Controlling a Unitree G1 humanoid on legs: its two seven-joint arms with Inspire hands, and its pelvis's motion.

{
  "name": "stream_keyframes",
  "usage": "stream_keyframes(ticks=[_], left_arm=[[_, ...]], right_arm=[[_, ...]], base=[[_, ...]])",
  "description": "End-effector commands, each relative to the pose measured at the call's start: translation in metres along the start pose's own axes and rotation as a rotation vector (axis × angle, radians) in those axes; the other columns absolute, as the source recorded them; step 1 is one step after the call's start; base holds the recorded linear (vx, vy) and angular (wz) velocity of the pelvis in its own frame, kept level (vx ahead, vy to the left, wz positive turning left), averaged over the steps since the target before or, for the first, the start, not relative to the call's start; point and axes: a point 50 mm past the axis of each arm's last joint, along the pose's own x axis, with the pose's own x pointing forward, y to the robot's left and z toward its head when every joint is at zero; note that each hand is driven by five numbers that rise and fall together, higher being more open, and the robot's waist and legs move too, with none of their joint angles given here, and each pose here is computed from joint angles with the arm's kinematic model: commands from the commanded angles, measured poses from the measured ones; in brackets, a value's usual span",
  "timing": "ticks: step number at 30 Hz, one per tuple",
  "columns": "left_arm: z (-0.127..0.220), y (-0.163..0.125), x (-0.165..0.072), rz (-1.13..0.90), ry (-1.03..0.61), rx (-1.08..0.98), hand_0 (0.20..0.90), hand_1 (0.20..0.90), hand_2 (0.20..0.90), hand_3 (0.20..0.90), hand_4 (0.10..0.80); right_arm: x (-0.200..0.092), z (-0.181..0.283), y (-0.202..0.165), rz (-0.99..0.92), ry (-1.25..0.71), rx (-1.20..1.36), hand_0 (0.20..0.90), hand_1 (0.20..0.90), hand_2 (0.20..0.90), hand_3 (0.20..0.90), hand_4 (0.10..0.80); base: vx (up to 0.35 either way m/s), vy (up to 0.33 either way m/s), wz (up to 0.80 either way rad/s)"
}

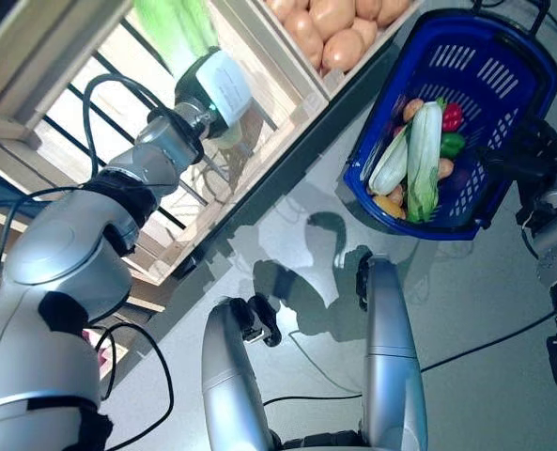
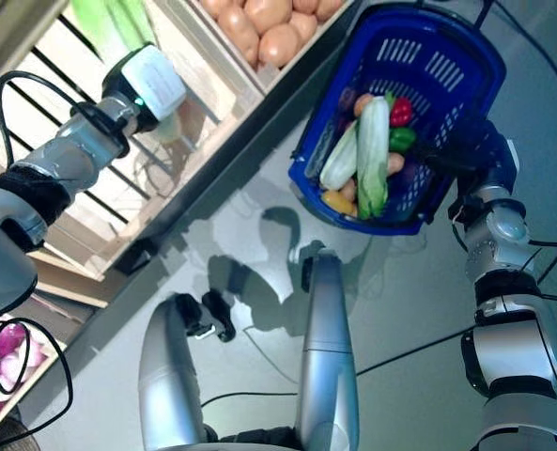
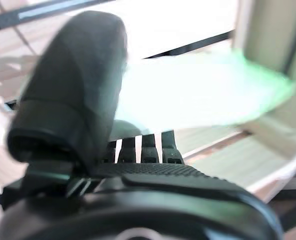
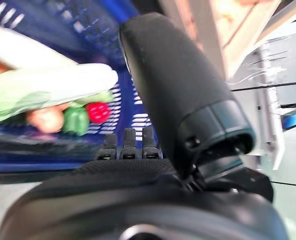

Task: Put vegetables into the basket

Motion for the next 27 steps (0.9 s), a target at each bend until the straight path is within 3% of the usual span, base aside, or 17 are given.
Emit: stream_keyframes(ticks=[1,15,18,27], left_arm=[[-0.105,-0.016,-0.030,-0.046,0.367,-0.006,0.300,0.300,0.300,0.300,0.400],[-0.075,-0.005,-0.030,0.336,0.161,-0.122,0.300,0.300,0.300,0.300,0.400],[-0.066,0.014,-0.032,0.563,0.120,-0.320,0.300,0.300,0.300,0.300,0.400],[-0.024,0.047,-0.048,0.889,-0.057,-0.835,0.300,0.300,0.300,0.300,0.400]], right_arm=[[0.004,0.054,0.002,0.041,-0.243,0.028,0.900,0.900,0.900,0.900,0.800],[-0.001,0.012,0.020,0.087,-0.131,0.069,0.900,0.900,0.900,0.900,0.800],[-0.007,-0.006,0.023,0.082,-0.079,0.094,0.900,0.900,0.900,0.900,0.800],[-0.022,-0.041,0.053,0.120,-0.014,0.187,0.900,0.900,0.900,0.900,0.800]], base=[[-0.003,0.043,-0.03],[0.004,0.001,-0.03],[0.076,-0.114,0.03],[0.098,-0.062,0.06]])
